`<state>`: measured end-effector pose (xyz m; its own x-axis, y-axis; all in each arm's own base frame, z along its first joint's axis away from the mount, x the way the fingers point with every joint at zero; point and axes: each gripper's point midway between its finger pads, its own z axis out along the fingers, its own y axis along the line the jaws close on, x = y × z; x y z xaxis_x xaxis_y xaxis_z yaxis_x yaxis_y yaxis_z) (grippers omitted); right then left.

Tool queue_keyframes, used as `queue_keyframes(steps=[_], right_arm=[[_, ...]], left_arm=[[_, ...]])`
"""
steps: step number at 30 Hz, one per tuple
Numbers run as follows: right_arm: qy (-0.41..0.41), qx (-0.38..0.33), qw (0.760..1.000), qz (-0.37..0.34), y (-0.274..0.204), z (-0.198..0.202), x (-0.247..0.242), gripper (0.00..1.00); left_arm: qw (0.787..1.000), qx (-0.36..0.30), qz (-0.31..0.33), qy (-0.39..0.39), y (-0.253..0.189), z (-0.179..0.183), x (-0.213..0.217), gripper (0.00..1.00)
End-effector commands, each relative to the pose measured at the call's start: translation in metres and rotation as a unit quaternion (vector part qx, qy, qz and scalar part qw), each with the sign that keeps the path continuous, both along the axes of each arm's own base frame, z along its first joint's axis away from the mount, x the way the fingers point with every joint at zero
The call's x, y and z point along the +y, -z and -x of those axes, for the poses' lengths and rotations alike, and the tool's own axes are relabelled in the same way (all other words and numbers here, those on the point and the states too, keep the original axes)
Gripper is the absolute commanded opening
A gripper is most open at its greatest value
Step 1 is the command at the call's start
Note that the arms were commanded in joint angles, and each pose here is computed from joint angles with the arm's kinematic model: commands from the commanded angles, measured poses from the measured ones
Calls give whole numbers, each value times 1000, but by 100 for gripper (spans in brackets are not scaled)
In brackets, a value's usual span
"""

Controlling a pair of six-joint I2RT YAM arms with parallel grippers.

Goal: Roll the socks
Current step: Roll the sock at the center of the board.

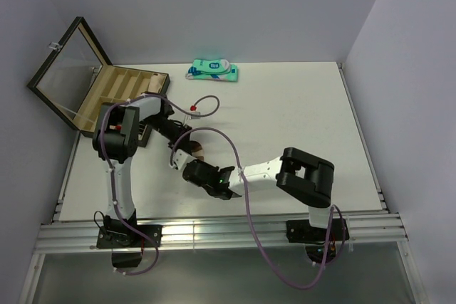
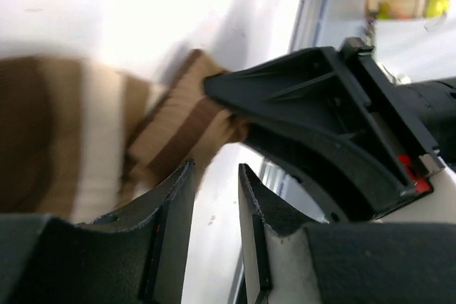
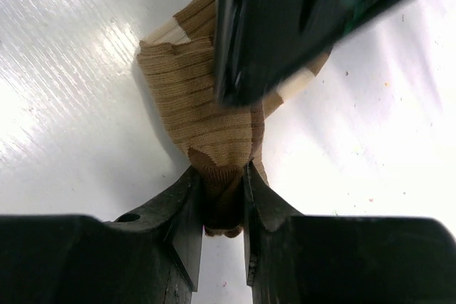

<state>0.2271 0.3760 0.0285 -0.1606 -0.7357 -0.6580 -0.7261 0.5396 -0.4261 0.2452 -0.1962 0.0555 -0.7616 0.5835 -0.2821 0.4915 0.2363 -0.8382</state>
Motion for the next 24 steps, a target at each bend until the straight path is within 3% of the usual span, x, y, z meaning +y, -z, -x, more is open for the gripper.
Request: queue_keyframes(steps=[1,10,15,22,24], right_arm=[[18,-12,1000,2,-10,-5,-13,1],[15,-3,1000,1,-10,-1,-14,1],[18,-2,1000,6,-8,-2,-15,0],[19,1,1000,5,-6,-2,-14,1],[19,2,1000,7,-5,-1,-14,0]], left_arm=[[996,-80,-23,-40,-12,-40,13,36],[960,-188,-139,-153,-5,-94,56,36],[963,-185,-143,-133,8,-83,58,37],[954,-235,-152,-105,16,-69,48,44],[953,-239,-151,-108,17,-66,46,55]])
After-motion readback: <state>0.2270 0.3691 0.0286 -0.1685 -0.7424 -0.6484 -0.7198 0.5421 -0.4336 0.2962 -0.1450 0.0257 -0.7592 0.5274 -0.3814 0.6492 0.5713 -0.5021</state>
